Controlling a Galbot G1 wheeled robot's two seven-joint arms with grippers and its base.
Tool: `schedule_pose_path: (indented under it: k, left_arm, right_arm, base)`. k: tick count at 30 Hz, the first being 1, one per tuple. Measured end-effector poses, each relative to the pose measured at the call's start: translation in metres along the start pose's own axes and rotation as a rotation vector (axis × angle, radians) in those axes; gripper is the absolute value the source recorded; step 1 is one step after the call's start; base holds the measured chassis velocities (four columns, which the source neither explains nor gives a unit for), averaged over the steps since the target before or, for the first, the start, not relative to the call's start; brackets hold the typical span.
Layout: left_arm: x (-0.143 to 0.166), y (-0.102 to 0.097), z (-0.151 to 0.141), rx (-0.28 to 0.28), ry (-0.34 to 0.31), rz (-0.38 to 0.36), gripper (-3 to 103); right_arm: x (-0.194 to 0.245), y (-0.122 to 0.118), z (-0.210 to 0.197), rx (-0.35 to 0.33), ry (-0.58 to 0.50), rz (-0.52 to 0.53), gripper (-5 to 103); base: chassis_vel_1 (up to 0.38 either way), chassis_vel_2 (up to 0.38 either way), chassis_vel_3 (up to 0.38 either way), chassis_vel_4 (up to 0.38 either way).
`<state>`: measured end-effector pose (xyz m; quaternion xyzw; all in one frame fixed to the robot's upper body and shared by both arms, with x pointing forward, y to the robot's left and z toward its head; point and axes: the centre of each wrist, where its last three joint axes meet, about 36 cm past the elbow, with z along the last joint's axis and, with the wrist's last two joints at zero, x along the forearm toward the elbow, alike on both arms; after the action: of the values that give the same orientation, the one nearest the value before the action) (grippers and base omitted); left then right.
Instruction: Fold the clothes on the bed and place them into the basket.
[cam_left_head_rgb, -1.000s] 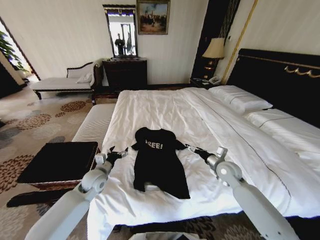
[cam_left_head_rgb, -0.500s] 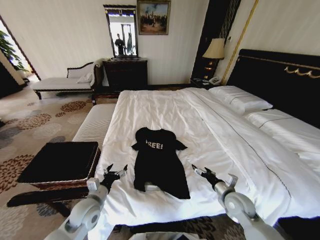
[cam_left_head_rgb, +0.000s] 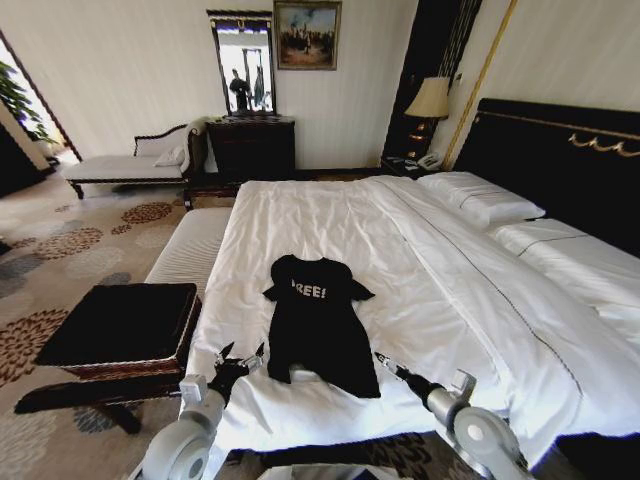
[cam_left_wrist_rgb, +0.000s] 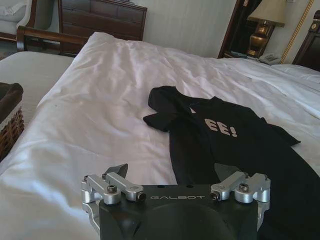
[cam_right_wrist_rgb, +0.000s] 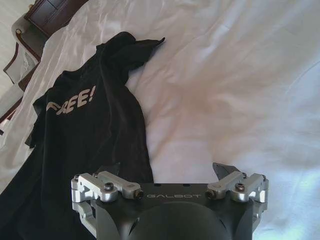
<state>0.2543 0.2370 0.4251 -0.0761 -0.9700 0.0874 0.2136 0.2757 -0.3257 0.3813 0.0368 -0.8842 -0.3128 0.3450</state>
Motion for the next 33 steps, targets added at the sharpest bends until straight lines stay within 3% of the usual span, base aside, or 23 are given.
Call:
schedule_pose_path:
  k: [3,5,6,8,12,20,26,31,33]
  left_arm:
    - [-0.002,-0.001,0.003,0.007,0.008,-0.001,99]
    - [-0.004,-0.004,0.006,0.017,0.016,0.004,99]
    - [-0.004,-0.004,0.006,0.017,0.016,0.004,99]
    - [-0.006,-0.007,0.009,0.023,0.022,0.009,99]
    - [-0.008,-0.010,0.011,0.027,0.027,0.014,99]
    - [-0.008,-0.017,0.020,0.046,0.046,0.024,100]
    - [-0.004,-0.020,0.021,0.052,0.050,0.028,100]
    - [0.000,-0.022,0.025,0.060,0.063,0.026,100]
    - [0.001,-0.022,0.026,0.061,0.065,0.025,100]
  right_arm:
    - [-0.003,-0.002,0.005,0.012,-0.022,0.007,100]
    - [-0.007,-0.002,0.006,0.076,-0.024,0.027,100]
    - [-0.007,-0.002,0.006,0.076,-0.024,0.027,100]
    - [-0.008,-0.003,0.011,0.162,-0.029,0.048,100]
    - [-0.006,0.001,0.014,0.167,-0.026,0.041,100]
    - [0.000,-0.003,0.018,0.133,0.002,0.060,100]
    - [0.000,0.005,0.024,0.022,0.000,0.006,100]
    - [-0.017,0.011,0.023,-0.123,0.012,-0.067,100]
    - [-0.018,0.012,0.024,-0.134,0.017,-0.072,100]
  base:
    - [0.000,0.000,0.000,0.000]
    - [0.000,0.000,0.000,0.000]
    - [0.000,0.000,0.000,0.000]
    - [0.000,0.000,0.000,0.000]
    - [0.000,0.000,0.000,0.000]
    - [0.060,-0.038,-0.056,0.057]
    - [0.055,-0.059,-0.037,0.062]
    - [0.000,0.000,0.000,0.000]
    - [0.000,0.000,0.000,0.000]
